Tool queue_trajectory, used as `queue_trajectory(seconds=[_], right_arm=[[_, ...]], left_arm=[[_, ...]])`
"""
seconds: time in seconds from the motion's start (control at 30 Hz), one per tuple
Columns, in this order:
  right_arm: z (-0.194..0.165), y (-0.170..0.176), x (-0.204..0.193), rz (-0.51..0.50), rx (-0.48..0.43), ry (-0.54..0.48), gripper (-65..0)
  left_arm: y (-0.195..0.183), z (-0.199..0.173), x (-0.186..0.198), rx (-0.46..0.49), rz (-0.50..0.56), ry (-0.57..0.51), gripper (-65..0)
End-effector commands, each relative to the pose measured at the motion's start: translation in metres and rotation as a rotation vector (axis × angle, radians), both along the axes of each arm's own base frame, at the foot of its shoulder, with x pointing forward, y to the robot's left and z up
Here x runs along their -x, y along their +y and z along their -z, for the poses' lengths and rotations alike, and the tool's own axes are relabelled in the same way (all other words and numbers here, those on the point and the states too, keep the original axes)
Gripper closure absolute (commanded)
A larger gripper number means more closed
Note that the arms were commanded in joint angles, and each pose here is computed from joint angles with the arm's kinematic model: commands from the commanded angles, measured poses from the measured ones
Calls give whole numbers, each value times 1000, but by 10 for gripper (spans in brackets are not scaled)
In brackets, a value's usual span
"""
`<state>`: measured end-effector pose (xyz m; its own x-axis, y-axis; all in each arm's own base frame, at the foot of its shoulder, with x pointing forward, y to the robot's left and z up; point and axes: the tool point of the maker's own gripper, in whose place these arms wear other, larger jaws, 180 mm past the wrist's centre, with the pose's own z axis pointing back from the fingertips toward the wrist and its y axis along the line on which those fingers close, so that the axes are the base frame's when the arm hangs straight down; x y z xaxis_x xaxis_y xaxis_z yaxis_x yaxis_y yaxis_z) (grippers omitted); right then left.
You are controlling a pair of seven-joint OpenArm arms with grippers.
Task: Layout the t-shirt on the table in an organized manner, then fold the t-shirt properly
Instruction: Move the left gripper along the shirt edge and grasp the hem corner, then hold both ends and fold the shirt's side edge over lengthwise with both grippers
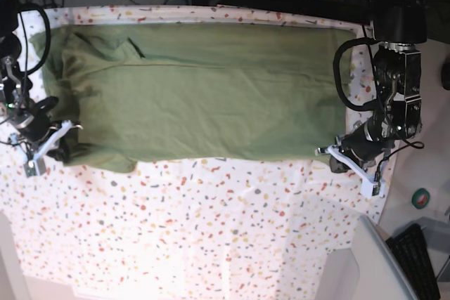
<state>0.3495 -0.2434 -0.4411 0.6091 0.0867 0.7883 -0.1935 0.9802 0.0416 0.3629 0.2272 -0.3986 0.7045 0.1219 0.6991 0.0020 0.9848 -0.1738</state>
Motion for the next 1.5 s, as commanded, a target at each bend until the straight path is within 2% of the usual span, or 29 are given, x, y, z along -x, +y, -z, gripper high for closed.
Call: queue_trajectory(seconds=[0.0,0.17,0.27,0.37,0.5,0.77,0.97,1.07,1.17,1.27,1.47], right_arm=[[-15,-6,-7,1,1,-53,0],[-21,2,-2,-24,-3,-68,0],[-26,-6,-1,9,-10,-86,0],[-29,-15,4,36,-10,-93,0],[-28,-10,14,22,-12,-88,0],[-16,-7,34,17,-17,-51,0],[-19,1,42,-5,-21,-57,0],[-15,3,48,-10,-21,-32,0],[-13,-6,50,31,-22,-10,0],[-17,-16,54,93,-39,-22,0],[-23,-14,60,82,-30,-8,0]], left_arm=[[3,-10,-3,-8,4,-32,0],[26,-21,6,-7,-54,-66,0],[26,-19,15,-7,7,-23,0],[33,-20,20,-4,-2,-8,0],[33,-15,27,-6,1,6,0],[25,-32,33,-38,39,-37,0],[26,-23,47,-42,42,-9,0],[19,-19,55,-44,94,0,0],[18,-20,58,-64,157,-4,0],[20,-17,64,-69,159,12,0],[26,-18,65,-92,172,19,0]])
